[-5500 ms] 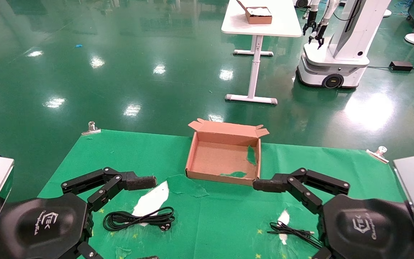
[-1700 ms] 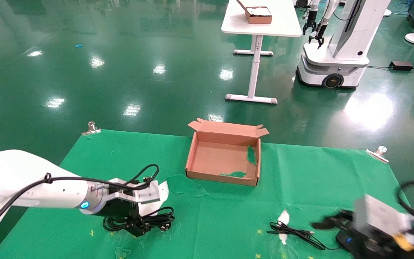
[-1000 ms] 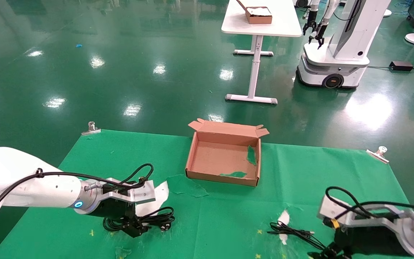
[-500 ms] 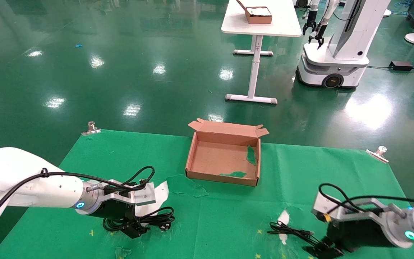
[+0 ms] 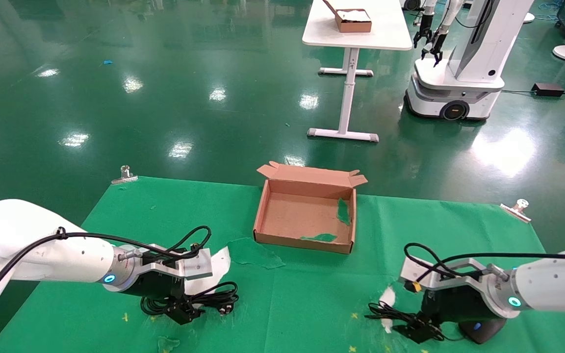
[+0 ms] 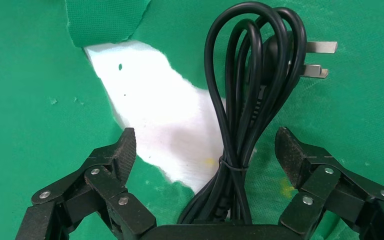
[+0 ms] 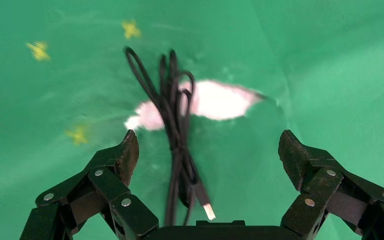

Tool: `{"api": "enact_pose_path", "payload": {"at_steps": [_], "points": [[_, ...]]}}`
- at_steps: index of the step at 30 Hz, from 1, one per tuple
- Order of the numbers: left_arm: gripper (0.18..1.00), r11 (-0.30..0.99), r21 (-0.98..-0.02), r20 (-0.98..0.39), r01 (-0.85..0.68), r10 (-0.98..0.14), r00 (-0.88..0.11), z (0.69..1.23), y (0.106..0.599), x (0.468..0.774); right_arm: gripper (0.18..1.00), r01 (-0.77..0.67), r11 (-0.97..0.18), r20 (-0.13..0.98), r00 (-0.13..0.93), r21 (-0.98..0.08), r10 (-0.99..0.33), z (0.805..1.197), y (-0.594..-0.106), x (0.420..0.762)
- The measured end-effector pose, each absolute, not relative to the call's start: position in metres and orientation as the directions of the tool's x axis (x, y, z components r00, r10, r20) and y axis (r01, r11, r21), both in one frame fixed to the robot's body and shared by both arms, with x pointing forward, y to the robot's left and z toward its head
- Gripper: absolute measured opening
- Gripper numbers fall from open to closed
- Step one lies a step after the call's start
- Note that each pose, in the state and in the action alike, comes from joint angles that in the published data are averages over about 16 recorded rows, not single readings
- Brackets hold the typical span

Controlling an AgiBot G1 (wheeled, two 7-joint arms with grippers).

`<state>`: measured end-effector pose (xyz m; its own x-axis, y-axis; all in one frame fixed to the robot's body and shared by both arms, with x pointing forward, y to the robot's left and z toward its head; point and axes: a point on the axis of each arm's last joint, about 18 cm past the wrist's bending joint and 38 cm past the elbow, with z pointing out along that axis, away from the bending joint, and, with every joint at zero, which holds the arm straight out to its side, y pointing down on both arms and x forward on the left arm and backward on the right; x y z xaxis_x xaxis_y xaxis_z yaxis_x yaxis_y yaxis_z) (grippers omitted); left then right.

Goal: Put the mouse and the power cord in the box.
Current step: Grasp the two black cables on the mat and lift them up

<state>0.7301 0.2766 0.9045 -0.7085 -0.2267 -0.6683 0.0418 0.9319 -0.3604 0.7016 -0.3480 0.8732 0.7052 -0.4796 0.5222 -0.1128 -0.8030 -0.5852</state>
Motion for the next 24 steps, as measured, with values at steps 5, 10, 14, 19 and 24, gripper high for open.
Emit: {"api": "enact_pose_path", "payload": {"at_steps": [5,10,14,19,24], "points": [[0.998,0.932,-0.361,-0.668,0.042,-0.227,-0.709,0.9045,0.2767,0.7303,0.999,-0.117,-0.808,0.526,0.703,-0.578,-0.478,0.8724,-0.3475,0.7053],[0.985,0.932,-0.361,-0.668,0.042,-0.227,-0.709,0.9046,0.2767,0.7304,0.989,-0.118,-0.808,0.527,0.702,-0.577,-0.479,0.8724,-0.3472,0.7064],[0.961,0.932,-0.361,-0.668,0.042,-0.227,-0.708,0.9047,0.2766,0.7304,0.967,-0.117,-0.808,0.527,0.702,-0.577,-0.479,0.8725,-0.3478,0.7057],[0.912,0.932,-0.361,-0.669,0.043,-0.227,-0.708,0.9048,0.2765,0.7304,0.919,-0.116,-0.808,0.527,0.703,-0.577,-0.478,0.8724,-0.3484,0.7047],[0.844,0.932,-0.361,-0.669,0.043,-0.226,-0.708,0.9048,0.2764,0.7303,0.85,-0.116,-0.808,0.526,0.704,-0.578,-0.477,0.8724,-0.3487,0.7041]]}}
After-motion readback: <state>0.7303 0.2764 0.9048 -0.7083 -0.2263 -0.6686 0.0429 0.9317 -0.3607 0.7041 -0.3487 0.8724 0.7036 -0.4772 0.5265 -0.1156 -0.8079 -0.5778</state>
